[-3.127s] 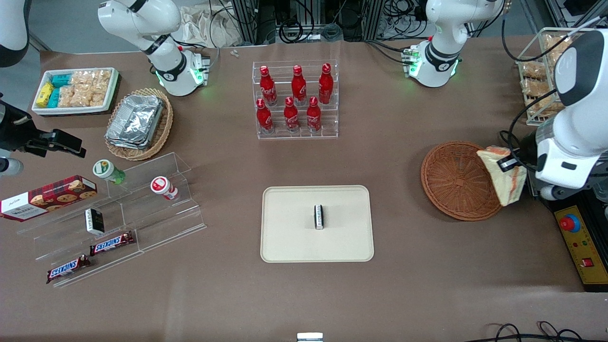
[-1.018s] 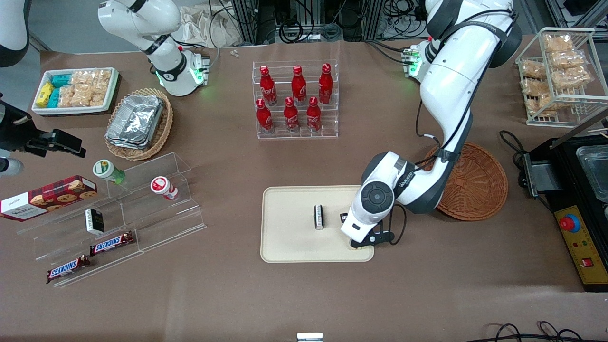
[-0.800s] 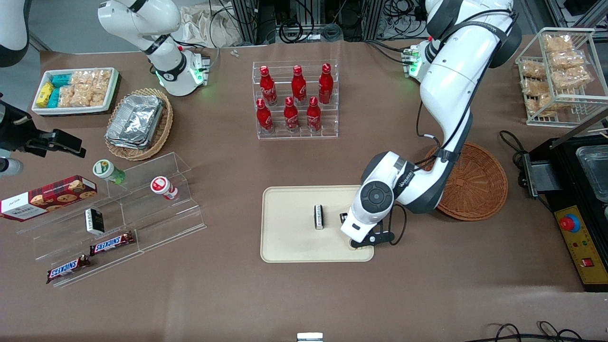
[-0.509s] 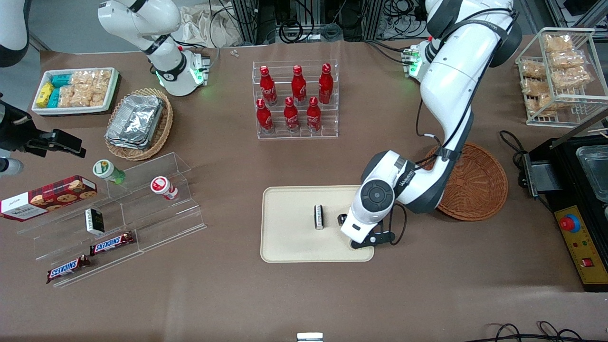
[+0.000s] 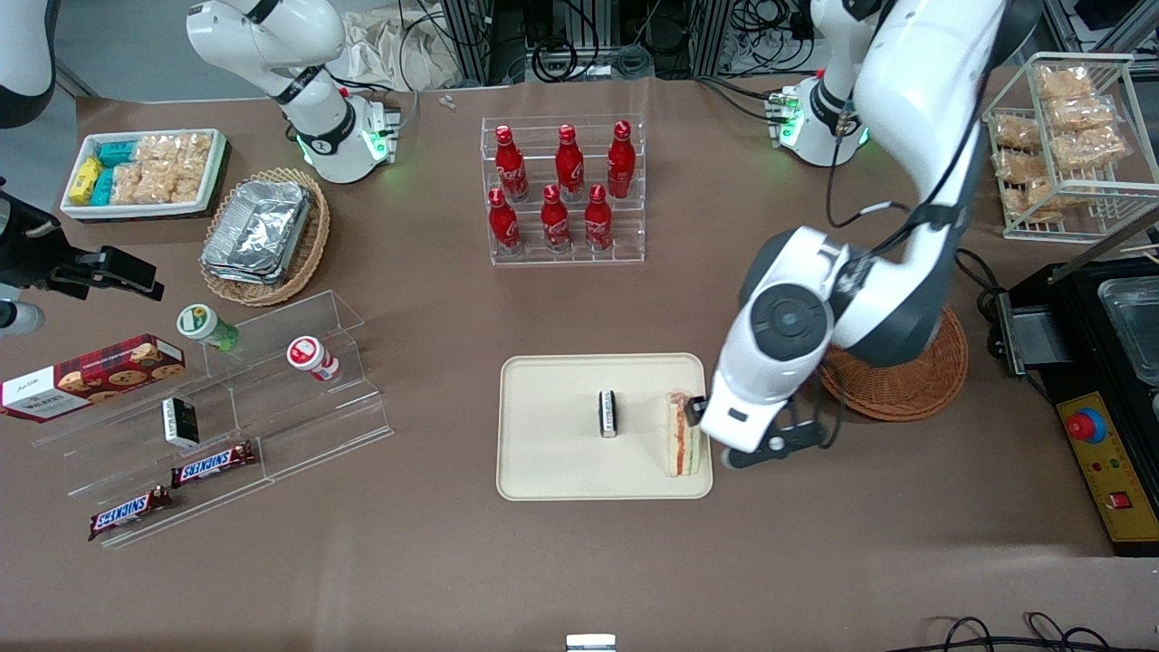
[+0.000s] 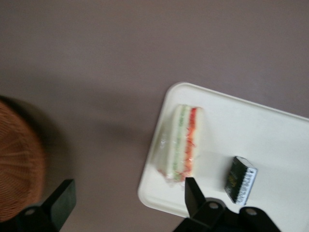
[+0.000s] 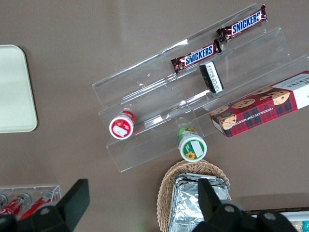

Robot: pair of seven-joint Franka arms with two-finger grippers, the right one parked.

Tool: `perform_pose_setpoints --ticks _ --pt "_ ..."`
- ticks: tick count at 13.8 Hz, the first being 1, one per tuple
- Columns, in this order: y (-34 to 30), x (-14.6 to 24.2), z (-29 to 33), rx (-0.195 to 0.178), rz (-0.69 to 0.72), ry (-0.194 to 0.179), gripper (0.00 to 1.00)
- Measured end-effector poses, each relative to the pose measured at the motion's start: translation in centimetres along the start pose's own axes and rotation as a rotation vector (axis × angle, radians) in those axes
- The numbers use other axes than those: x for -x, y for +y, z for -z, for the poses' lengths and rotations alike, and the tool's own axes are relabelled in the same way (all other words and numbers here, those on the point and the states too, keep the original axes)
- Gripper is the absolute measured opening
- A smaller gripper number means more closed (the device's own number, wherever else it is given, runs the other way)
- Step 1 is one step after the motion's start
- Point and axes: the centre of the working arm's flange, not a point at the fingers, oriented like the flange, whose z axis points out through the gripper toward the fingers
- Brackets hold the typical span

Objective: Place sandwich from basket to tray

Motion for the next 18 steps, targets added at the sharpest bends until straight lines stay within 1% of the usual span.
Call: perform_pose_setpoints --ticks 1,3,4,6,9,10,11,13,14,16,18 --pt "-2.1 -0.7 1.9 -0.008 -0.010 -0.007 1.00" --pt "-7.9 -2.8 5.6 0.003 -0.065 -0.035 1.00" --pt "-11.2 -3.8 7.3 0.005 -0.110 -0.042 1.00" --pt "-17.2 -5.3 9.2 0.006 -0.195 -0.041 1.00" --pt "-24.2 -5.5 10.1 0.031 -0.287 -0.047 1.00" --pt "-26.4 -5.4 10.1 0.034 -0.320 -0.045 1.00" --pt "-28.4 -5.2 9.9 0.034 -0.341 -0.032 1.00" --pt "-30.7 -4.4 8.6 0.038 -0.353 0.004 1.00" --pt "-30.9 -3.9 7.8 0.038 -0.355 0.007 1.00" --pt "-30.8 -3.5 7.5 0.037 -0.360 -0.005 1.00" --pt "-30.5 -3.3 8.3 0.034 -0.369 -0.034 1.00"
